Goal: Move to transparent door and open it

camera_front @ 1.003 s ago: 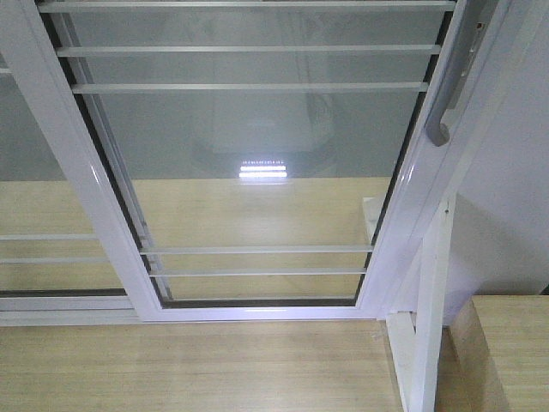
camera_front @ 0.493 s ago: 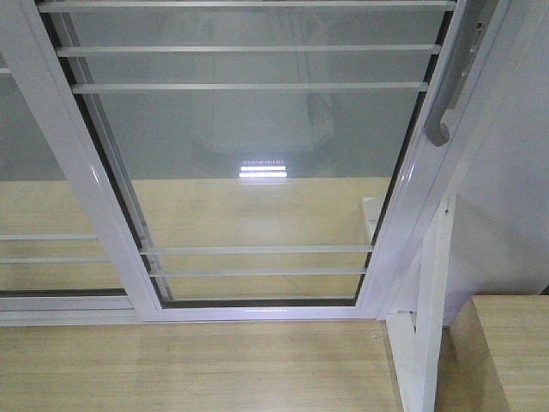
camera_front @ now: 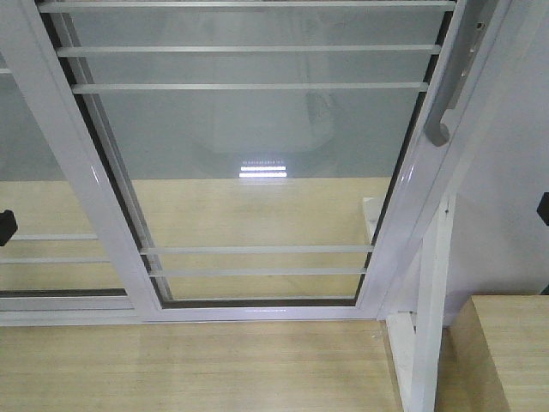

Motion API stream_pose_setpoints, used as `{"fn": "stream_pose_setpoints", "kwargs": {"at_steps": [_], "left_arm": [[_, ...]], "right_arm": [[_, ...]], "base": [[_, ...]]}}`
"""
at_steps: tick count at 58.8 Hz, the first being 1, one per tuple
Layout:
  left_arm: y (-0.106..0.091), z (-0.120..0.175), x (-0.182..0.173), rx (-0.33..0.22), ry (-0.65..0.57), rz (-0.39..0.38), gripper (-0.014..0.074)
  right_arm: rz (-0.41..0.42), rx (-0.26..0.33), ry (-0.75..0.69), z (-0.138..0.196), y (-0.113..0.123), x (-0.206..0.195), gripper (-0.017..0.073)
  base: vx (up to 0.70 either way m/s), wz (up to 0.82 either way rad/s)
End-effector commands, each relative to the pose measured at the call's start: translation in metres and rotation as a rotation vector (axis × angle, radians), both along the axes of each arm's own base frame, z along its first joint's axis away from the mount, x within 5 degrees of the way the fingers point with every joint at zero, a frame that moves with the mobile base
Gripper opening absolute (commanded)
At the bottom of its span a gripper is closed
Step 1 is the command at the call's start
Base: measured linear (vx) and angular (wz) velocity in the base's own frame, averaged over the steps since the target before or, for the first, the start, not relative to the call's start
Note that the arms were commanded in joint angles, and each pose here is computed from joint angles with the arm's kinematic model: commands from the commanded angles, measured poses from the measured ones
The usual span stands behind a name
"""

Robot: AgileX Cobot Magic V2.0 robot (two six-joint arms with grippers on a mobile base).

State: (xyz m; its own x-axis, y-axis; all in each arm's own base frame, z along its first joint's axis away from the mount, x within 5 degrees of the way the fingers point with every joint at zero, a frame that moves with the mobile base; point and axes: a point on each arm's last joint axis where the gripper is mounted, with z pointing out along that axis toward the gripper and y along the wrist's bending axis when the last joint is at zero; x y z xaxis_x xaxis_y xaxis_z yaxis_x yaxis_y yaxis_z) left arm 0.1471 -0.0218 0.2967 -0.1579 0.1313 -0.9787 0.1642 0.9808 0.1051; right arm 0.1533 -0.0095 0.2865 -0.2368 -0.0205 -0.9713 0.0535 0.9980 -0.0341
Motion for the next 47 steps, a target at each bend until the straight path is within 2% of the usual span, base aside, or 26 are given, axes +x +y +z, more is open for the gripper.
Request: {"fn": "stream_pose_setpoints", "kwargs": {"at_steps": [1,5,10,18,29,47], "left_arm": [[0.000,0.018,0.001,-0.070,-0.096,0.006,0.0219],[0.000,0.018,0.001,-0.115,-0.087,0.012,0.0277],[0.000,0.017,0.001,-0.148,-0.077,0.016,0.0356],[0.000,0.017,0.001,-0.149,-0.076,0.016,0.0449],[0.000,0.017,0.001,-0.148,-0.076,0.016,0.0462],[0.000,0.016,0.001,-0.145,-0.060,0.017,0.0462]], "right_arm": [[-0.009,0.005,-0.114,0.018,-0.001,0.004,0.0388],[-0.018,0.045,-0.118,0.018,-0.001,0.004,0.0408],[-0.019,0.051,-0.127,0.018,-0.001,0.005,0.0409],[-0.019,0.045,-0.129,0.016,-0.002,0.015,0.0409],[-0.021,0.046,-0.098,0.018,-0.004,0.045,0.0407],[-0.020,0.044,-0.085,0.035,-0.008,0.119,0.0407]], "base": [[0.00,0.00],[0.00,0.00],[0.00,0.00],[0.00,0.00],[0.00,0.00],[0.00,0.00]]}}
